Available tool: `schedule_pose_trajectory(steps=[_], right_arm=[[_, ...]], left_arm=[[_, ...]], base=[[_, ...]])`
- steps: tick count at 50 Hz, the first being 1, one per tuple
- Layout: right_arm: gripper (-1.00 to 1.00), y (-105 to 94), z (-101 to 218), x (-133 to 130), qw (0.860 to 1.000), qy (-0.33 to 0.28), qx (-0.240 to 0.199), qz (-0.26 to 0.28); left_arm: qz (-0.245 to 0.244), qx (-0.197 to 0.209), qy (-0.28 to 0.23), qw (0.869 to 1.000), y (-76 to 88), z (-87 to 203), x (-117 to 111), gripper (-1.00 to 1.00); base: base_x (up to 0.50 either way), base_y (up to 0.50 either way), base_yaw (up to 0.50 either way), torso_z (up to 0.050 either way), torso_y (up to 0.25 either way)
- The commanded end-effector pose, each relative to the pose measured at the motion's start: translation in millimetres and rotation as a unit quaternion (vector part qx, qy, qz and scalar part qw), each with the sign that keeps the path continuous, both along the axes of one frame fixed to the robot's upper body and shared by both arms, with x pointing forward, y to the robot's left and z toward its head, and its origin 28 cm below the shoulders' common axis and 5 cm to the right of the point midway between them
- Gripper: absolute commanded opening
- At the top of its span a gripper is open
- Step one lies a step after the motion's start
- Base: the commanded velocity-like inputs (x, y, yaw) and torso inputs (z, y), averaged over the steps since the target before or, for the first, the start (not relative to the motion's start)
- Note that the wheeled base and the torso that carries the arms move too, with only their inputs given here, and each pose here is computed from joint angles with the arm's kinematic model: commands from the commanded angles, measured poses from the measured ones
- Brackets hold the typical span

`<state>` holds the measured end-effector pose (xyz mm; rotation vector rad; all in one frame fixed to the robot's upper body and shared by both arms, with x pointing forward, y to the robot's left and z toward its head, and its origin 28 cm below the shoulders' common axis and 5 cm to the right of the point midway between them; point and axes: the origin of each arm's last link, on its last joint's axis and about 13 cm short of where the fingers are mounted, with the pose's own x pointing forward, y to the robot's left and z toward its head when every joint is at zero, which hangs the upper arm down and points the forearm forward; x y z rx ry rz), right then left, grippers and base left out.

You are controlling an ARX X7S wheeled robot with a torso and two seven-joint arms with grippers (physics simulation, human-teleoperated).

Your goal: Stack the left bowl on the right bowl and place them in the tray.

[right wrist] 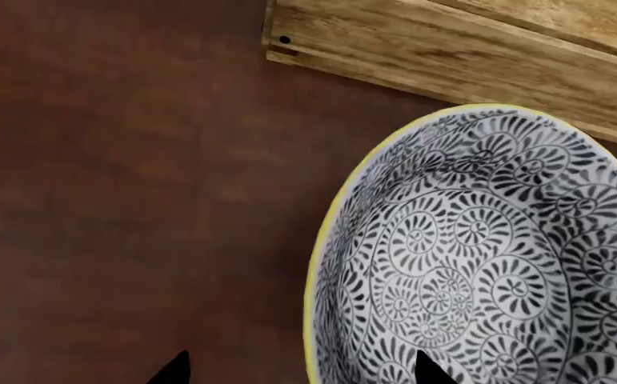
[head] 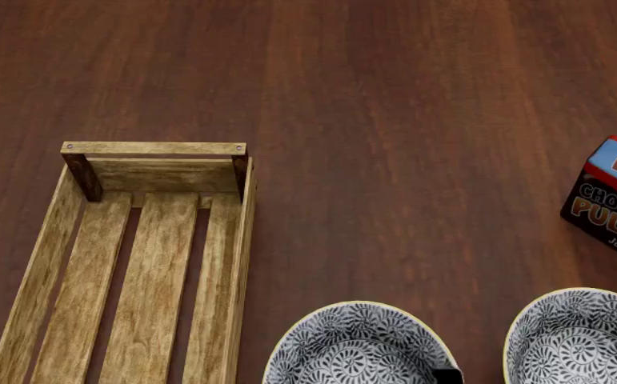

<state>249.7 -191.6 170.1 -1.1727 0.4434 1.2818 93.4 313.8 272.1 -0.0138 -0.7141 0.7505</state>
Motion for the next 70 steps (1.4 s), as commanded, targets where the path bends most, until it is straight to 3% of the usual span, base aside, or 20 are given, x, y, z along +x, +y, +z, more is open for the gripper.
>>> schedule_pose_trajectory(steps=[1, 20, 55, 56, 70], right_arm=[[1.00, -7.4, -8.5, -1.1, 1.000, -0.003, -0.018, 0.004], [1.00, 21.2, -19.6, 20.8, 1.000, -0.015, -0.025, 0.000], [1.00, 24.0, -33.5, 26.8, 0.999, -0.020, -0.028, -0.002], [-1.00, 24.0, -33.0, 27.1, 0.999, -0.020, -0.026, -0.003], [-1.00, 23.7, -21.5, 27.3, 0.999, -0.035, -0.016, -0.005]], left_arm=[[0.001, -0.002, 0.001, 1.000, 0.3, -2.5, -0.8, 1.00], [0.003, -0.005, 0.002, 1.000, 0.3, -5.0, -1.0, 1.00], [0.005, -0.005, 0.002, 1.000, 1.5, -5.1, -2.3, 1.00], [0.005, -0.005, 0.002, 1.000, 1.6, -4.9, -2.3, 1.00], [0.004, -0.004, -0.001, 1.000, 1.7, -3.0, -2.5, 1.00]], base=[[0.00, 0.00, 0.00, 0.000, 0.000], [0.00, 0.00, 0.00, 0.000, 0.000], [0.00, 0.00, 0.00, 0.000, 0.000], [0.00, 0.00, 0.00, 0.000, 0.000], [0.00, 0.00, 0.00, 0.000, 0.000]])
